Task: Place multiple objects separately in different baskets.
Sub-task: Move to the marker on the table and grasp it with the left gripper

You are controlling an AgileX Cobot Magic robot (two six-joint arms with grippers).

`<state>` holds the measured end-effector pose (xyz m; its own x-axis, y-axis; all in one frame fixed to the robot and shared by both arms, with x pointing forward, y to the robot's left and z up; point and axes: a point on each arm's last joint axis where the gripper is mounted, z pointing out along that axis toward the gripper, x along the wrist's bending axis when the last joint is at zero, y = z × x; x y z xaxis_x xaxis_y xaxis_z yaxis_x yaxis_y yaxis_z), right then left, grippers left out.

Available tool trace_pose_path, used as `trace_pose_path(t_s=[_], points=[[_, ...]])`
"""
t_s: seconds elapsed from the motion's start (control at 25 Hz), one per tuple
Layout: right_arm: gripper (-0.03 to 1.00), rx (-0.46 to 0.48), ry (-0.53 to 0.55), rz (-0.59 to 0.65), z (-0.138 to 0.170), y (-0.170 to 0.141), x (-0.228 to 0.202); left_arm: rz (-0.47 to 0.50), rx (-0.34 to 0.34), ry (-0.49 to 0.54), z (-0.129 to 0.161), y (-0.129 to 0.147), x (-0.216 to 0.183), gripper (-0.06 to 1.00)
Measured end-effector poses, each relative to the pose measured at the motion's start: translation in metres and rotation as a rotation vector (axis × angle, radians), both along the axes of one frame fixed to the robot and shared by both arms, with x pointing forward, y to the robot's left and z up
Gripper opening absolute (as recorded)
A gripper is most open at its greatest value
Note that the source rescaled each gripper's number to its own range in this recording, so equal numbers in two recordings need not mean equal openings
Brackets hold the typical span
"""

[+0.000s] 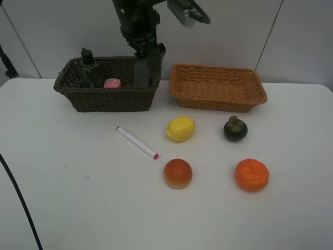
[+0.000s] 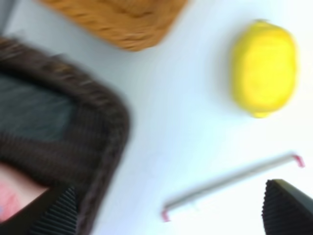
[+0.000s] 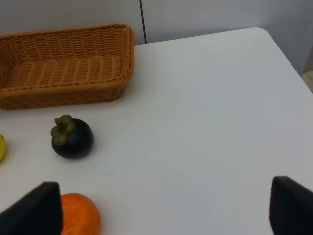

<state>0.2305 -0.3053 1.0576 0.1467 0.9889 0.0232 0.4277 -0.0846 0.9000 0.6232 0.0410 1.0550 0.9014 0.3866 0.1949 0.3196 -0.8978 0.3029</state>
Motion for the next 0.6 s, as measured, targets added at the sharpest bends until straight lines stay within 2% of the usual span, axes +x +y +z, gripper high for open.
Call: trace_pose_path(t_s=[0.16,0.32,0.4,0.6], points=[[1.00,0.000,0.000,0.000,0.000,0.000,0.000,-0.085,0.080,0.099,-0.036,-0.017,-0.025,1.00],[1.00,0.000,0.000,0.000,0.000,0.000,0.000,-0.172,0.177,0.212,-0.075,-0.014,-0.046,1.00],[1.00,0.000,0.000,0.000,0.000,0.000,0.000,-0.175,0.196,0.254,-0.090,-0.010,-0.052,1.00],[1.00,0.000,0.000,0.000,0.000,0.000,0.000,-0.213,0.190,0.261,-0.120,-0.005,-0.061,1.00]])
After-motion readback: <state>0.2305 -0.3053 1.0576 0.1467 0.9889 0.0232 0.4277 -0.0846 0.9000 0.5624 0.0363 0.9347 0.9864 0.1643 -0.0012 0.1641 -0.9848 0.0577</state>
